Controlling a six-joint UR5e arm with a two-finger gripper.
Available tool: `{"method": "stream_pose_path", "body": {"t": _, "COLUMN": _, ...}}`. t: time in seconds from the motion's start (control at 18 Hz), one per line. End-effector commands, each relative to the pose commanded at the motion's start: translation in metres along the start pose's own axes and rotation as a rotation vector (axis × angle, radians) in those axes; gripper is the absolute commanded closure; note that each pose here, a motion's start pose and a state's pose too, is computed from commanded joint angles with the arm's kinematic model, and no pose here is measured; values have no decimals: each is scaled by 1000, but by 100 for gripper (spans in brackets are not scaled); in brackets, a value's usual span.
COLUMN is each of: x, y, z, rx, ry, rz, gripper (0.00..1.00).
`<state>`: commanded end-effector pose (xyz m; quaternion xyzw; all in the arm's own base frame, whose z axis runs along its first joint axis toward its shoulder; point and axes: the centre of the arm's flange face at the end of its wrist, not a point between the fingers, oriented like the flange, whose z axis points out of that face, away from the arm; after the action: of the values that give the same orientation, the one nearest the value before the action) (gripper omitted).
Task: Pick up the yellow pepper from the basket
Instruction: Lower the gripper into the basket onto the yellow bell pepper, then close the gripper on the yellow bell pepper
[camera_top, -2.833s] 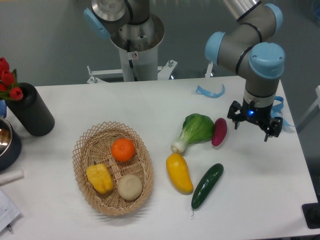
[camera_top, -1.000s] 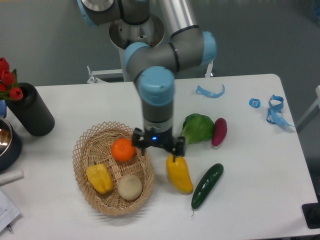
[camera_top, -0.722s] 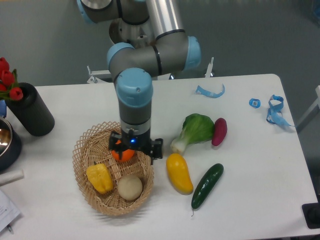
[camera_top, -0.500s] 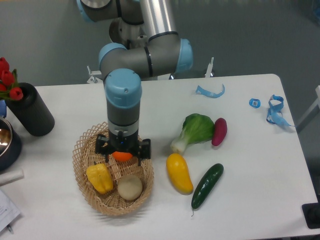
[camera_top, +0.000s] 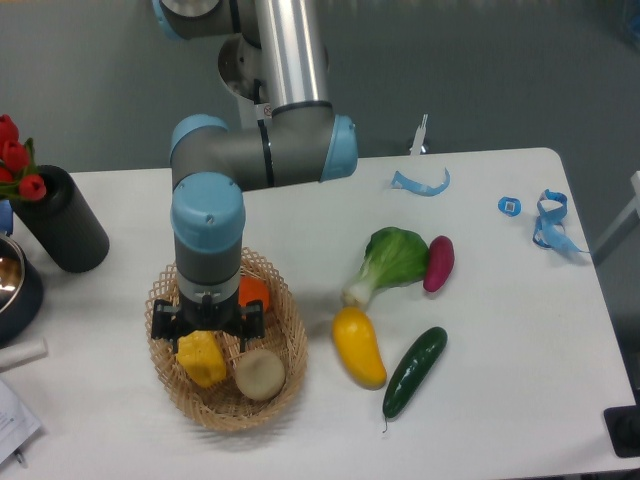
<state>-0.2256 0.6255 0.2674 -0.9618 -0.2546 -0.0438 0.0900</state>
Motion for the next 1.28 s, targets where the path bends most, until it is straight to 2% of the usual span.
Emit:
{"method": "stream_pose_path", "body": {"t": 0.39, "x": 11, "y": 6, "z": 35, "rx": -58, "ry": -29, "rz": 2, "gripper": 0}}
{"method": "stream_pose_path", "body": {"t": 0.83, "x": 17, "y": 11, "z": 50, "rx": -84, "ry": -37, "rz": -5, "gripper": 0}}
{"method": "stream_pose_path", "body": {"t": 1.0, "x": 16, "y": 12, "z": 51, "rx": -86, "ry": -60, "rz": 7, "gripper": 2}}
{"method": "stream_pose_path", "body": {"t": 1.11, "x": 16, "y": 12, "z": 52, "rx": -89, "ry": -60, "rz": 8, "gripper": 23}}
{"method": "stream_pose_path", "body": {"t": 1.17, "x": 16, "y": 12, "z": 51, "rx": -87, "ry": -57, "rz": 8, "gripper": 41}}
{"method": "stream_pose_path", "body": {"t": 1.28, "x": 16, "y": 12, "z": 49, "rx": -84, "ry": -57, "rz": 10, "gripper": 68}}
